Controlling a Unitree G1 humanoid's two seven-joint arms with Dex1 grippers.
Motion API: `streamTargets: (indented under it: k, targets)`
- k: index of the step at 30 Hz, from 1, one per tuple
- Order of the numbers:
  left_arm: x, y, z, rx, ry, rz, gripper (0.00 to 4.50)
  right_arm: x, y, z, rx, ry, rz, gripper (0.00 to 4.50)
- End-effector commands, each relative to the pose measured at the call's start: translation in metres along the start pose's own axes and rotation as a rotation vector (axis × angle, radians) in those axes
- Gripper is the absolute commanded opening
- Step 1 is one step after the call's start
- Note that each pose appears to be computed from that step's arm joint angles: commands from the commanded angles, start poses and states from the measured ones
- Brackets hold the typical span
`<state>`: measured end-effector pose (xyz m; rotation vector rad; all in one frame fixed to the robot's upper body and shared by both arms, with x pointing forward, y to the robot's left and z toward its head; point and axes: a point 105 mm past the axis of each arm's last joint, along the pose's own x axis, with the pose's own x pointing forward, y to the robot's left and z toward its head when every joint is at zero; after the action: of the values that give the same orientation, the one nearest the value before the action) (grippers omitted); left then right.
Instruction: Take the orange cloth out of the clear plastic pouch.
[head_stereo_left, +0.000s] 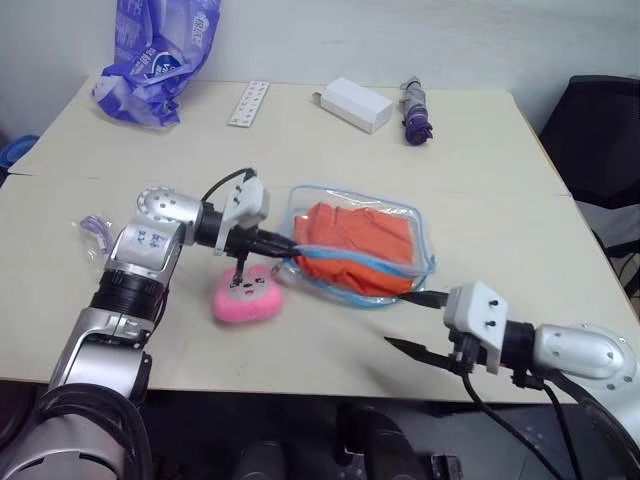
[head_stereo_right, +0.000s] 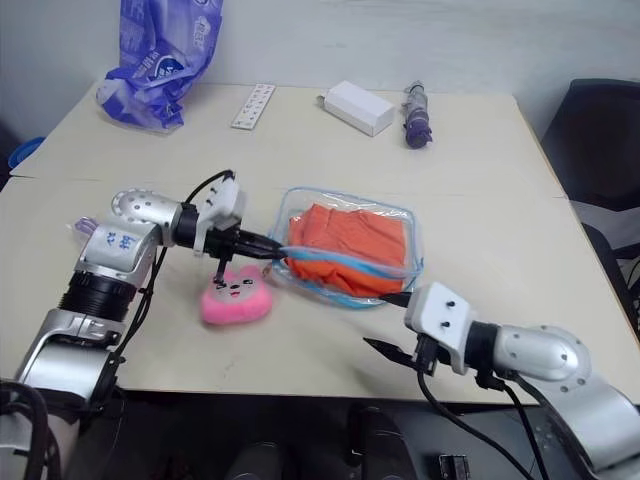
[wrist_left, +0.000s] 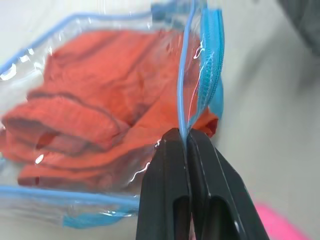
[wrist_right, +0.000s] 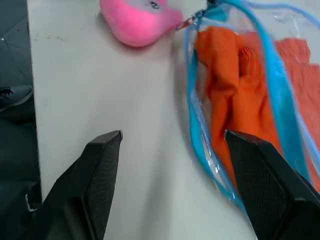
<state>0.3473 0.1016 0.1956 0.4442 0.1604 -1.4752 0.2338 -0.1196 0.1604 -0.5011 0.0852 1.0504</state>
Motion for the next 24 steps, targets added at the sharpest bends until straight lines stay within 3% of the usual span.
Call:
streamTargets:
  k: [1, 2, 5, 11, 24]
  targets:
    - [0.006, 0.002, 0.019, 0.016, -0.06, 0.02, 0.0, 0.014, -0.016, 0.003, -0.017, -0.025, -0.08, 2.45]
    - [0.009, 0.003, 0.021, 0.018, -0.065, 0.026, 0.0, 0.02, -0.024, 0.003, -0.016, -0.031, -0.118, 2.16]
    - [0.014, 0.005, 0.023, 0.023, -0.069, 0.036, 0.0, 0.033, -0.038, 0.003, -0.004, -0.035, -0.181, 2.41]
    - [0.018, 0.002, 0.021, 0.038, -0.063, 0.038, 0.0, 0.052, -0.058, -0.001, -0.019, 0.001, -0.3, 4.41]
    - [0.023, 0.001, 0.026, 0.036, -0.096, 0.061, 0.0, 0.065, -0.057, -0.037, -0.037, 0.133, -0.333, 4.41]
